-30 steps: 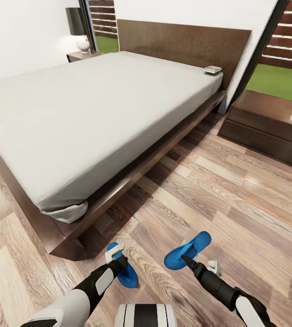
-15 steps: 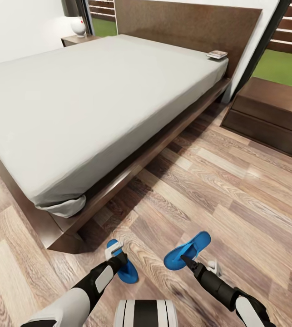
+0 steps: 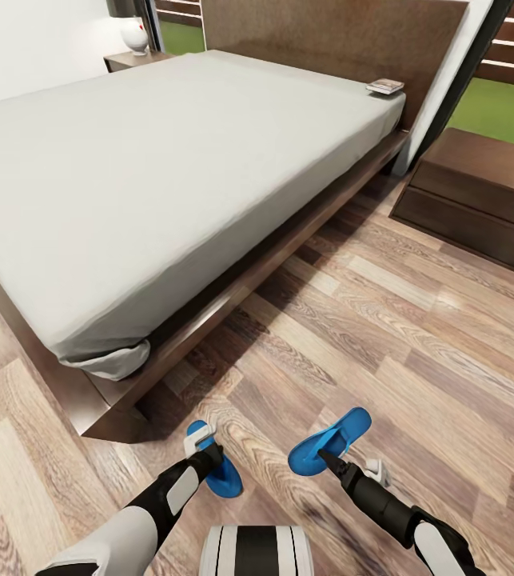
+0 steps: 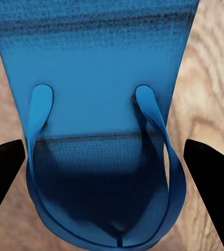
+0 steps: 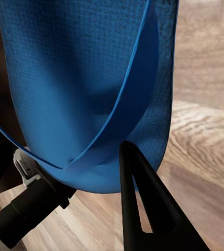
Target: In the bedroom, move the book from the bed onto either nightstand, and place the two sandals side by side next to the bed.
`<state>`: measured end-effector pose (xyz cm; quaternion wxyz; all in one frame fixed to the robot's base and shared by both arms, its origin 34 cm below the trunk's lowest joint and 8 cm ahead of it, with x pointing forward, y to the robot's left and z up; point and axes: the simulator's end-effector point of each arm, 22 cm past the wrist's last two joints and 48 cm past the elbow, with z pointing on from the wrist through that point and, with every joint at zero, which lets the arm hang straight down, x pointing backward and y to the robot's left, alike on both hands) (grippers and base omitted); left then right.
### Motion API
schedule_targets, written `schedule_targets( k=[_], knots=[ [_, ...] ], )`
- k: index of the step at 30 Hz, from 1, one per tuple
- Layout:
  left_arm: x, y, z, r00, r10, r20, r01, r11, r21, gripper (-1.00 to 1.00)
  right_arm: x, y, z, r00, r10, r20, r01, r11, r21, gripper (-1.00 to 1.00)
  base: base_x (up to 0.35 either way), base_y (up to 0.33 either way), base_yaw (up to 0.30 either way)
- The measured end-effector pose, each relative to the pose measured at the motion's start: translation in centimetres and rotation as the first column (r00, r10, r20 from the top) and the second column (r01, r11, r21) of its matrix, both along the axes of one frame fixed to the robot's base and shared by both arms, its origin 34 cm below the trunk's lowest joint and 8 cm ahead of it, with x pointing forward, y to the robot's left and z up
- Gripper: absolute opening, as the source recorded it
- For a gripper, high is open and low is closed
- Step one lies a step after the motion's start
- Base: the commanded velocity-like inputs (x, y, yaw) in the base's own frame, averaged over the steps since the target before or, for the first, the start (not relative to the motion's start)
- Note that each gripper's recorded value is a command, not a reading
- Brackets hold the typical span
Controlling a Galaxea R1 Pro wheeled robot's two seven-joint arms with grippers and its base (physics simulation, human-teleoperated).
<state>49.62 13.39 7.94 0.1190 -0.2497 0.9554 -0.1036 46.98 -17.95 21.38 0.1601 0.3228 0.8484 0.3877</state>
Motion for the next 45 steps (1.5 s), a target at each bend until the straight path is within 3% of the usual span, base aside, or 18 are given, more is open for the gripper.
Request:
schedule_targets(
  k=[45],
  knots=[
    [0.09,0.21,0.00,1.000,0.000,0.002,0.000,1.000,0.003,-1.00,0.00,0.06,0.03,1.000,0.000,0.000,0.000,1.000,0.002,-1.00,0.000,0.000,0.000]
  ],
)
